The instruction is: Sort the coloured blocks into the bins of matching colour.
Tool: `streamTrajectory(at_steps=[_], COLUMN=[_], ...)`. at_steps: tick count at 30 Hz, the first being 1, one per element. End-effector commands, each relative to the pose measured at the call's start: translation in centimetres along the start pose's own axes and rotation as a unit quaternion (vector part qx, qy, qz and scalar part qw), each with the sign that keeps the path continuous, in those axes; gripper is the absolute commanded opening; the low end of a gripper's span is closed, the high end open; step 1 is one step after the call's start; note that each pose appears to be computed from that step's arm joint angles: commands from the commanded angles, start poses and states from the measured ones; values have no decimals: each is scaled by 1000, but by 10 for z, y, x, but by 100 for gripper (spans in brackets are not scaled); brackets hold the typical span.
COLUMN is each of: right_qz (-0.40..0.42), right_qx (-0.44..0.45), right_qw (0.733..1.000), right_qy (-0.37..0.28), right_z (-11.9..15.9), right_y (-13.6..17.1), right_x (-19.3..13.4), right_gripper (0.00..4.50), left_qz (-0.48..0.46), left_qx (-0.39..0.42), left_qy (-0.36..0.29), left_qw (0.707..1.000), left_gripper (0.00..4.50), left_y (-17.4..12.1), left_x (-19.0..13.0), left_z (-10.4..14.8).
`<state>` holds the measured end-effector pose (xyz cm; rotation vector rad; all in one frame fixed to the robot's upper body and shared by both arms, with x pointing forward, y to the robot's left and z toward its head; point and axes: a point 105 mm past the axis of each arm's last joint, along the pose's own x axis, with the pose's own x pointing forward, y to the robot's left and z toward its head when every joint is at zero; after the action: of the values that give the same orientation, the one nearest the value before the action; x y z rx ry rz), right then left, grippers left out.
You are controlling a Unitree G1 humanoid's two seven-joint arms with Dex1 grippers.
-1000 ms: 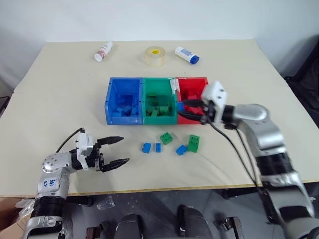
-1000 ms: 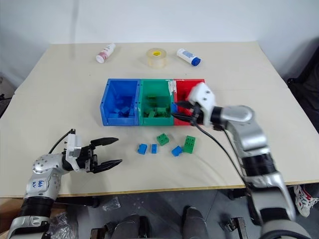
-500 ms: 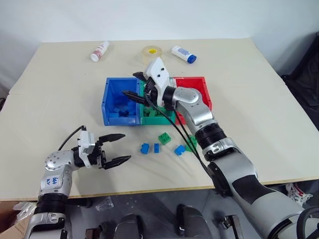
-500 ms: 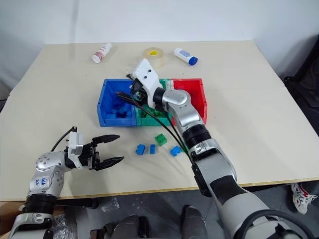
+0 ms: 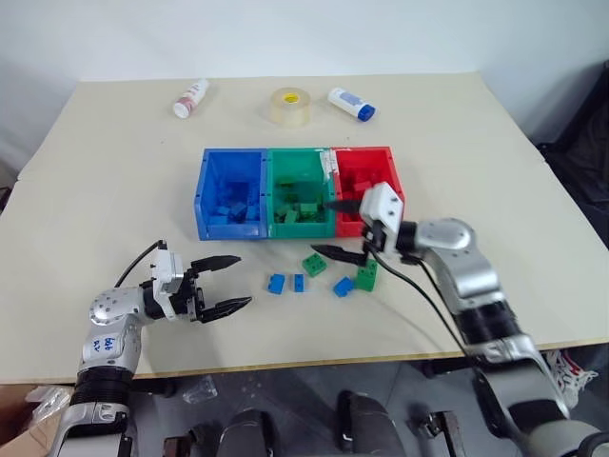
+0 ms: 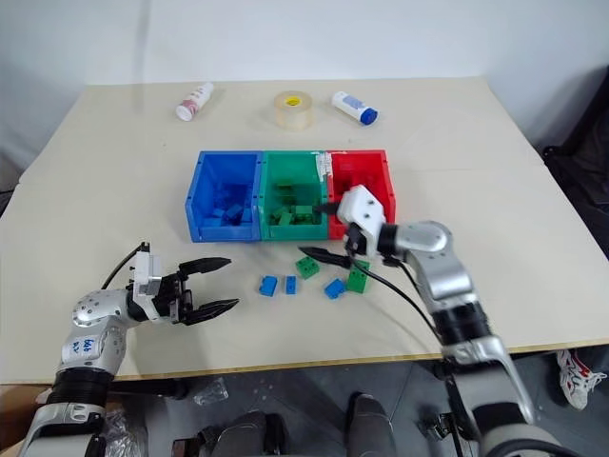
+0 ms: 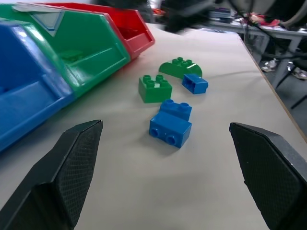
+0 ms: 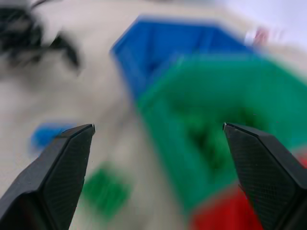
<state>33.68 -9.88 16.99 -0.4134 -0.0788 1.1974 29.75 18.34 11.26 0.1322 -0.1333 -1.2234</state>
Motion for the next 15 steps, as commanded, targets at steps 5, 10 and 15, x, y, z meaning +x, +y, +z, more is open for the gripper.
streamTrajectory(at_steps=[5, 10, 15], right_qz=[-51, -66, -47], right_qx=[39, 65, 64], right_qw=[993, 984, 986], right_qy=[97, 152, 149], right_z=[-12, -23, -24], right_y=[15, 29, 29], right_x=[-100, -131, -109], right_gripper=[447, 447, 447], left_qz=[-3, -3, -5], left_qx=[10, 10, 11], left_qy=[2, 2, -1], left_qw=[1000, 1000, 1000], left_gripper=[450, 450, 450], left_y=[5, 6, 6], left_x=[-5, -6, -3], left_z=[1, 1, 2])
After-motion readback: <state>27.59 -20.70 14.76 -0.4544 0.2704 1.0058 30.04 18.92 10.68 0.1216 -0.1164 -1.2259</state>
